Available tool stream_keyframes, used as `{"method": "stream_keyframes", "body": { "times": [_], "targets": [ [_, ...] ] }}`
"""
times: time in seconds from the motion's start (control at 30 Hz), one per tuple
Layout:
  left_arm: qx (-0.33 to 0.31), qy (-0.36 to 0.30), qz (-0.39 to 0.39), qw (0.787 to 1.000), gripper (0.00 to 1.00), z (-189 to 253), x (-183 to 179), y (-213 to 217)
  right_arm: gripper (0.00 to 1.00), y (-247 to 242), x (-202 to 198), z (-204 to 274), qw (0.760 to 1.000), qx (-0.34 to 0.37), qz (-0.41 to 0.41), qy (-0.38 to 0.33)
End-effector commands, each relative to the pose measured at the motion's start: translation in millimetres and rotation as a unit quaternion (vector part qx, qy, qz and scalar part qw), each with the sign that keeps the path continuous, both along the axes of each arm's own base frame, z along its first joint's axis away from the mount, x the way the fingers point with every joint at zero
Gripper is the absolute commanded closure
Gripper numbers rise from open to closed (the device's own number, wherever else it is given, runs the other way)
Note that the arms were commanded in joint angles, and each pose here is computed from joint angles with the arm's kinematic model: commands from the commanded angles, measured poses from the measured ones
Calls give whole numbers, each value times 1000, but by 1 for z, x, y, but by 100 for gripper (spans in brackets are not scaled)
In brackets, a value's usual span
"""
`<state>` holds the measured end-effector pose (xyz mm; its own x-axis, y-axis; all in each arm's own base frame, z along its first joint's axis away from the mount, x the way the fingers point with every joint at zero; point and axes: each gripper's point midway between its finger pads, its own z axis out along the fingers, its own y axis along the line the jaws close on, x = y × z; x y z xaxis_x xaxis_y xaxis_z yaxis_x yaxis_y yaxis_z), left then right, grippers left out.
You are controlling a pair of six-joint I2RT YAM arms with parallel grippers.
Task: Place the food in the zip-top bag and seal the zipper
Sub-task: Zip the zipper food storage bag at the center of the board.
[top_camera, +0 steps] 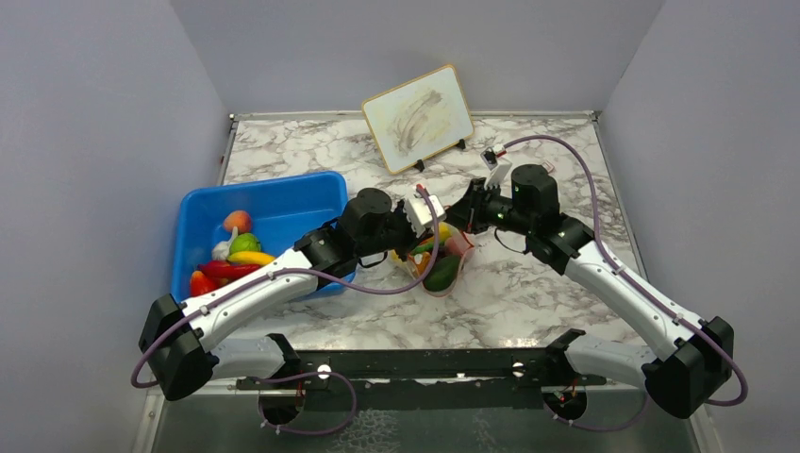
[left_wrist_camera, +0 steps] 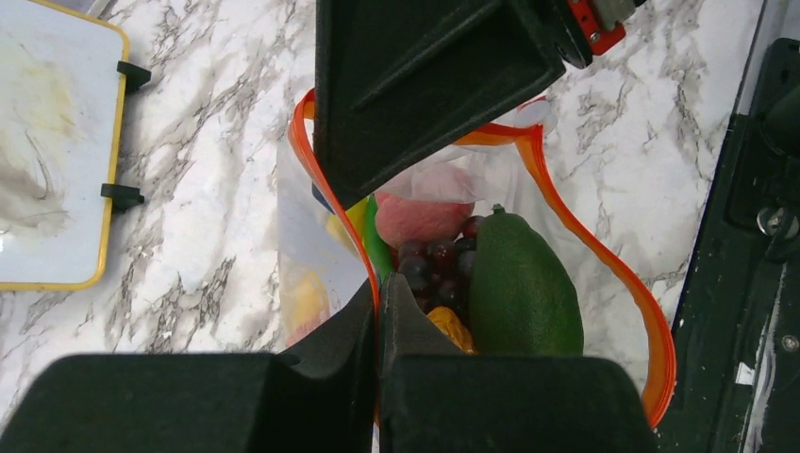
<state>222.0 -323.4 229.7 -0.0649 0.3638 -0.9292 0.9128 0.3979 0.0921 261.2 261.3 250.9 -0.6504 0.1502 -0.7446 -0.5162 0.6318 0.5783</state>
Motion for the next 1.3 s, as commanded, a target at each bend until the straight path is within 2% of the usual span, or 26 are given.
{"method": "stream_keyframes", "body": {
  "times": [0.0, 0.1, 0.2, 0.33, 0.43, 0.53, 0.73, 0.93, 1.1, 1.27],
  "targets": [
    [6, -20, 8, 1000, 100, 15, 6, 1, 93, -4, 5, 36, 997, 3, 0, -77],
    [18, -17, 15, 1000, 100, 11, 7, 5, 74, -11, -7, 49, 989, -9, 27, -146],
    [27, 1, 33, 999, 100, 10, 9, 9, 62, -22, -20, 61, 970, -30, 52, -234],
    [11, 24, 24, 999, 100, 24, 1, 5, 57, -31, -56, 63, 933, -38, 112, -341],
    [-9, 19, 11, 1000, 100, 34, -6, 5, 53, -40, -82, 62, 896, -46, 145, -418],
    [-22, 7, 16, 1000, 100, 40, -5, 10, 49, -49, -96, 56, 869, -60, 154, -467],
    [-21, 6, 26, 999, 100, 42, 4, 18, 47, -51, -119, 23, 829, -101, 230, -500],
    [-26, 35, 43, 998, 100, 36, 15, 23, 49, -43, -114, -24, 801, -138, 290, -505],
    [-33, 55, 57, 996, 100, 31, 23, 33, 49, -47, -99, -32, 794, -169, 268, -518],
    [-54, 62, 49, 995, 100, 36, 24, 36, 51, -44, -97, -45, 785, -183, 292, -515]
  ]
}}
